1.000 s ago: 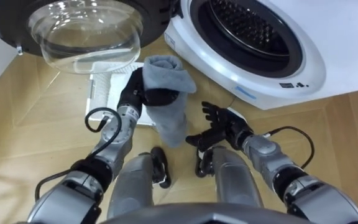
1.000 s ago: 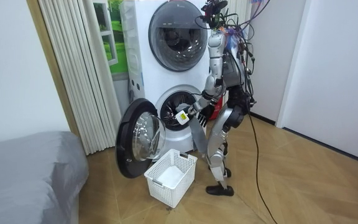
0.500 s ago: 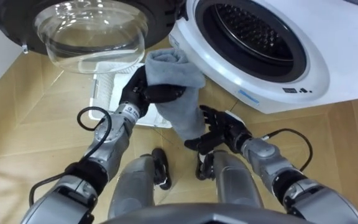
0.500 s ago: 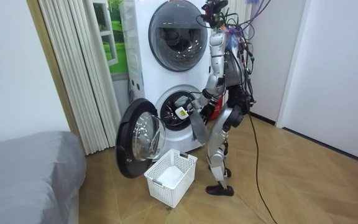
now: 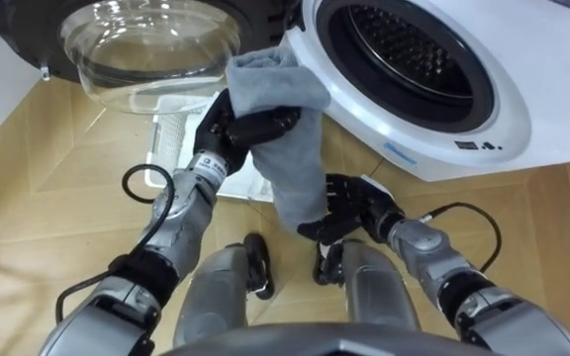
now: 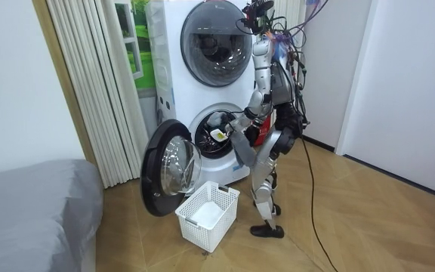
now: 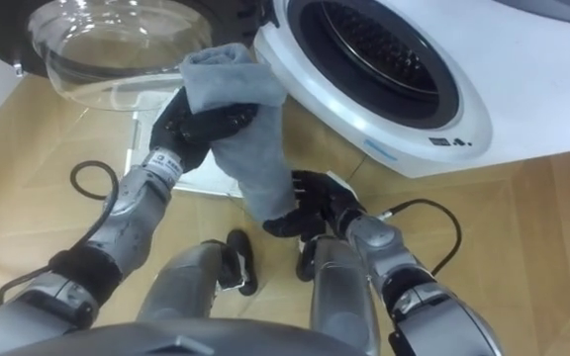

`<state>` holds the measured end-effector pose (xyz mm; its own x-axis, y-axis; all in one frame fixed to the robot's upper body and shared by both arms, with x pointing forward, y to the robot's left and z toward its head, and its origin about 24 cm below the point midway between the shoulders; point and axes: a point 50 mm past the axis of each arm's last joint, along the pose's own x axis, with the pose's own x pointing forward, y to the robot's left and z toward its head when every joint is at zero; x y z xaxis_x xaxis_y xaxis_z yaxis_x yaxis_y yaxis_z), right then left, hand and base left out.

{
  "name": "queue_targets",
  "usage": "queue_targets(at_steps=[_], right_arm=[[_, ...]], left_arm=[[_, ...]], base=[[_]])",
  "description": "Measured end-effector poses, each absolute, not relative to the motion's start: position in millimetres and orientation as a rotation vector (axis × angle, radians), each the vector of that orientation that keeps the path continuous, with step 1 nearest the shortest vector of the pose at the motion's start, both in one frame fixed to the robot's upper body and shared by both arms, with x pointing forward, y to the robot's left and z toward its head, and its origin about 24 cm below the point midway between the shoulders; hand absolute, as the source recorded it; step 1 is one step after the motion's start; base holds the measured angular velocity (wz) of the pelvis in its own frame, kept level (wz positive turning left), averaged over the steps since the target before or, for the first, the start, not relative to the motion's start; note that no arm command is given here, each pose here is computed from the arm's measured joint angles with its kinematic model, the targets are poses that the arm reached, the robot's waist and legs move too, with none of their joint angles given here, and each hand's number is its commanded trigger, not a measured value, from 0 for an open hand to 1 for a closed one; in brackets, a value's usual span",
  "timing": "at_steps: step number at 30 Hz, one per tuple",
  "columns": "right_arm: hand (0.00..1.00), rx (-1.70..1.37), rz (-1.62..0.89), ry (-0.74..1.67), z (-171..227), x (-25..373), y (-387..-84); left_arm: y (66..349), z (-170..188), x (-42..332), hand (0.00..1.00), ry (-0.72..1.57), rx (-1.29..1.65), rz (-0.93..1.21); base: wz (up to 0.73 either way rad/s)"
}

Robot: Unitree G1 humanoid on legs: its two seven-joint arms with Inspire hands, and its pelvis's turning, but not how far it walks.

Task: Put towel into washing machine

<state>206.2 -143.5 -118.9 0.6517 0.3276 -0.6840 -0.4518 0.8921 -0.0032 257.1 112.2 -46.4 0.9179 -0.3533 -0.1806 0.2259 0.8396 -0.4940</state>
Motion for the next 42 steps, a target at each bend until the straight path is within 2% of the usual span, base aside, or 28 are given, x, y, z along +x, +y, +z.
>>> queue_targets(at_steps=[5,16,17,18,19,28,42], right_arm=[[1.00,-0.201,0.448,0.769,-121,205,-145],[1.00,-0.293,0.474,0.858,-128,195,-152],[1.00,-0.297,0.474,0.861,-129,194,-153],[1.00,-0.300,0.474,0.862,-129,194,-153],[1.00,-0.301,0.474,0.861,-129,194,-153],[1.00,-0.301,0.412,0.846,-127,196,-161],[1.00,-0.119,0.210,0.890,-130,192,-179]], left_arm=[[106,-55,249,1.00,0.336,-0.600,-0.341],[102,-75,225,1.00,0.463,-0.641,-0.367],[102,-76,224,0.76,0.471,-0.644,-0.372],[101,-77,224,0.19,0.476,-0.647,-0.375],[101,-77,223,0.00,0.477,-0.648,-0.376],[104,-80,222,0.00,0.493,-0.726,-0.333],[140,-82,228,0.00,0.488,-0.608,-0.100]], base=[[0.01],[0.03],[0.00],[0.00],[0.00],[0.00],[0.00]])
